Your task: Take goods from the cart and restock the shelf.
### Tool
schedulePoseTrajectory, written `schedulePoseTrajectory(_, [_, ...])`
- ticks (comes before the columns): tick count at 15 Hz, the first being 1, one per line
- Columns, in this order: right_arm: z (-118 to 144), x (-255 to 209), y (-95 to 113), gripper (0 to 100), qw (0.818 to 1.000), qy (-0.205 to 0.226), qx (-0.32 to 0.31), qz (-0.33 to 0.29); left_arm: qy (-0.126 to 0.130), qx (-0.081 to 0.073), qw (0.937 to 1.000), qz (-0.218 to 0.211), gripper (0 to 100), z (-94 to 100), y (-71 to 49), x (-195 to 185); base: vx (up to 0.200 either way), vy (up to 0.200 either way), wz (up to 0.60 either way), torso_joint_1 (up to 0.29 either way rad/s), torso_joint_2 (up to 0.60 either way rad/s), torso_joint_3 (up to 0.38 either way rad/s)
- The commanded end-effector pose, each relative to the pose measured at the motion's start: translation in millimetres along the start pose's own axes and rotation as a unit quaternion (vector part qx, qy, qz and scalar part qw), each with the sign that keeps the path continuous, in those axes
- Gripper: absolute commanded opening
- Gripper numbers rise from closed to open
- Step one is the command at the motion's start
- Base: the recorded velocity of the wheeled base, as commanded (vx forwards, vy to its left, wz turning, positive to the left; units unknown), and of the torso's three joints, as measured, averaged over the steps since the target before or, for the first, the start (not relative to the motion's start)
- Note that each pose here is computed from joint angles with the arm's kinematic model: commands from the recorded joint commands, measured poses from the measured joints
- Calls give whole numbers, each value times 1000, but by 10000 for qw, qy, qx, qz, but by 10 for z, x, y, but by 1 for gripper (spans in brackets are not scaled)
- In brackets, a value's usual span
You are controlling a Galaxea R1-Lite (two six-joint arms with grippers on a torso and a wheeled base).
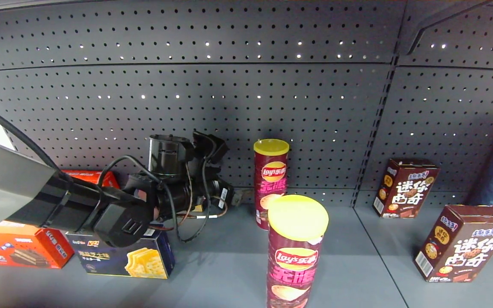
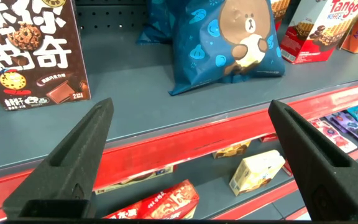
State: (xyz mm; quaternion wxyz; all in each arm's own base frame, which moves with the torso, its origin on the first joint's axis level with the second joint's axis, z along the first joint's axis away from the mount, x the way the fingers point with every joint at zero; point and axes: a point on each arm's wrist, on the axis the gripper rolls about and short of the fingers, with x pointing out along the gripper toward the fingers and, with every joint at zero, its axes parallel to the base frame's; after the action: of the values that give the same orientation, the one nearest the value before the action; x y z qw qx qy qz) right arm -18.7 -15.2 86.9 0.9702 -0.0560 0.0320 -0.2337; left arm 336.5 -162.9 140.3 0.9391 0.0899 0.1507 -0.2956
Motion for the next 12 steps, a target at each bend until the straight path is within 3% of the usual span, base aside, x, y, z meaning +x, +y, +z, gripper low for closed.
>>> schedulePoseTrajectory(1, [1, 0, 0, 100, 10000, -3, 0, 2, -68, 14, 10000, -4, 100, 38, -5, 0, 0, 0, 0, 0, 0, 0])
schedulePoseTrajectory(8, [1, 1, -1, 100, 10000, -7, -1, 32, -601, 110, 9981, 9, 100, 360, -20, -201, 0, 0, 0, 0, 0, 0])
schedulePoseTrajectory(11, [1, 1, 0, 100, 10000, -8, -9, 40, -738, 114, 9972, 87, 100, 434, 14, -352, 0, 0, 0, 0, 0, 0])
schedulePoseTrajectory(12, [1, 1, 2, 100, 10000, -12, -9, 86, -778, 85, 9967, 227, 100, 439, 97, -485, 0, 0, 0, 0, 0, 0])
